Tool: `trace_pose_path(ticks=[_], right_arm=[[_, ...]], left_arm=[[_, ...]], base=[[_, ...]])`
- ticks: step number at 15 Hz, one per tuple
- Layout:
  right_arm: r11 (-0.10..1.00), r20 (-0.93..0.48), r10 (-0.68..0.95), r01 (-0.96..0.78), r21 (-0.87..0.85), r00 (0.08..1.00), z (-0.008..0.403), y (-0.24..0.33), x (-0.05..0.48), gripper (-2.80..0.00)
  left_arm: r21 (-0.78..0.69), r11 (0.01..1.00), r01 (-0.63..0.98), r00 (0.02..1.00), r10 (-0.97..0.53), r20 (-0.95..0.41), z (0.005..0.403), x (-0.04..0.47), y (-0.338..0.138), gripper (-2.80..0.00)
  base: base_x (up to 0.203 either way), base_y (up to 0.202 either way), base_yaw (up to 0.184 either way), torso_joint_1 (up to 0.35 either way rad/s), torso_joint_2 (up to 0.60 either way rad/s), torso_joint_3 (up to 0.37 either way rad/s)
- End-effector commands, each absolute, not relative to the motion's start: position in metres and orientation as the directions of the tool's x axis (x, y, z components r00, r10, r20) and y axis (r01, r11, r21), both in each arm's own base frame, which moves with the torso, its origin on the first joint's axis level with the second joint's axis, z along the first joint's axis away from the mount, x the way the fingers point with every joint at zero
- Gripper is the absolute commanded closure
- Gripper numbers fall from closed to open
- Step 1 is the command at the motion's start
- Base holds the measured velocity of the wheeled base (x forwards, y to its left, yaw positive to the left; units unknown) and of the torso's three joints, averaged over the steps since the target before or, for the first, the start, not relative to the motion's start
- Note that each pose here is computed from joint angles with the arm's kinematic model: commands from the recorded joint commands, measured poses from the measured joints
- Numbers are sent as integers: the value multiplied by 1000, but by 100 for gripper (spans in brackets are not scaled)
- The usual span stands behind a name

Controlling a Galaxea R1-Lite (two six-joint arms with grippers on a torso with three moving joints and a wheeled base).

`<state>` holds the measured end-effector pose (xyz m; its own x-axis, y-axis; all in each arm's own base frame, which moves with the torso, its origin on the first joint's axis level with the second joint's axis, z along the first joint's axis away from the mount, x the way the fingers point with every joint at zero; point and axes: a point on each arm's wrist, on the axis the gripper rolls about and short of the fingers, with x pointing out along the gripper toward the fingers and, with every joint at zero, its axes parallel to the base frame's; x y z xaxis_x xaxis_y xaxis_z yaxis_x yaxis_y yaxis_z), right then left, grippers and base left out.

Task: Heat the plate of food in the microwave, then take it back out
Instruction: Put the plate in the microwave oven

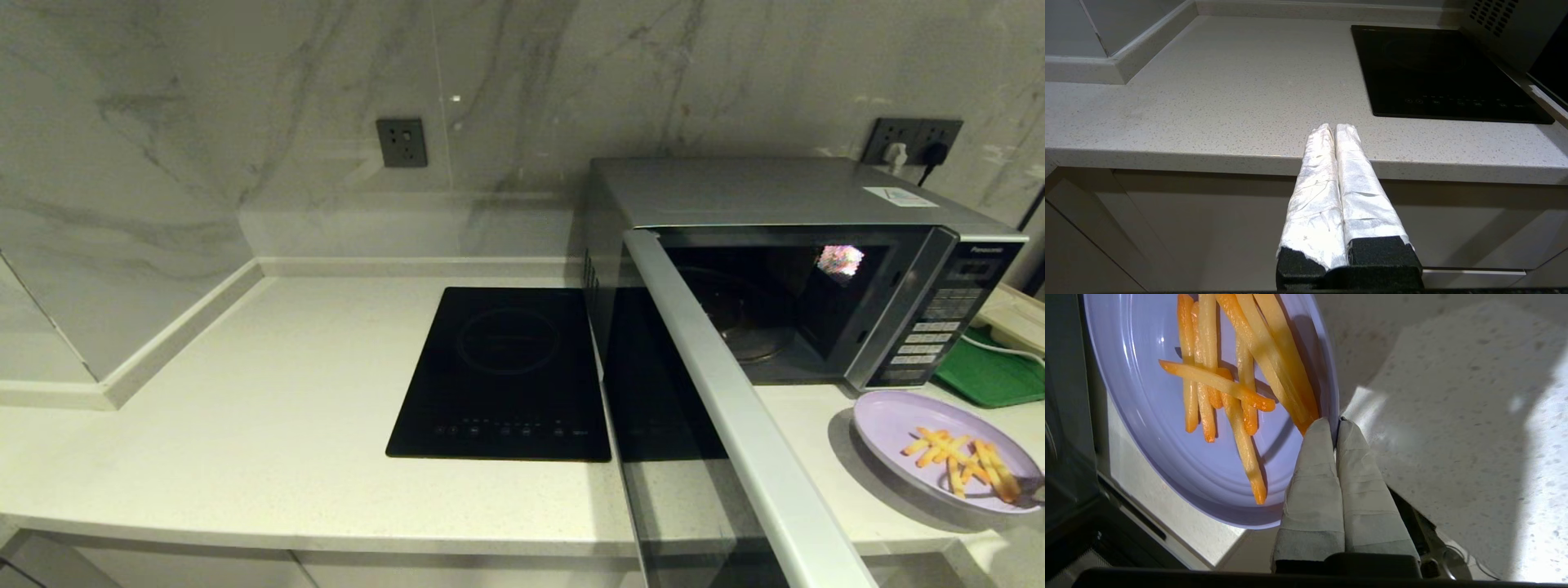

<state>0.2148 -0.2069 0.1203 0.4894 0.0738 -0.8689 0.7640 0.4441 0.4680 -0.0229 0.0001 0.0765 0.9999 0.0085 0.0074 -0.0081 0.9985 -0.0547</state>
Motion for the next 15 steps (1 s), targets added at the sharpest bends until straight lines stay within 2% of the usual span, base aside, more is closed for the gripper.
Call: trace_pose_path(ticks=[1, 7, 15], right_arm=[[483, -864, 100, 735, 476, 494, 125, -190, 215, 0], [607, -852, 180, 627, 489, 491, 137, -136, 237, 0], [598, -811, 256, 573, 560, 526, 160, -84, 287, 0]], left_arm=[[-55, 998, -9, 1000, 9, 8, 77, -23, 0, 0], [-55, 998, -9, 1000, 9, 8, 77, -23, 0, 0], [-55, 998, -9, 1000, 9, 8, 77, -23, 0, 0]], base=[[0, 0, 0, 0, 0, 0], [0, 0, 0, 0, 0, 0], [0, 0, 0, 0, 0, 0]])
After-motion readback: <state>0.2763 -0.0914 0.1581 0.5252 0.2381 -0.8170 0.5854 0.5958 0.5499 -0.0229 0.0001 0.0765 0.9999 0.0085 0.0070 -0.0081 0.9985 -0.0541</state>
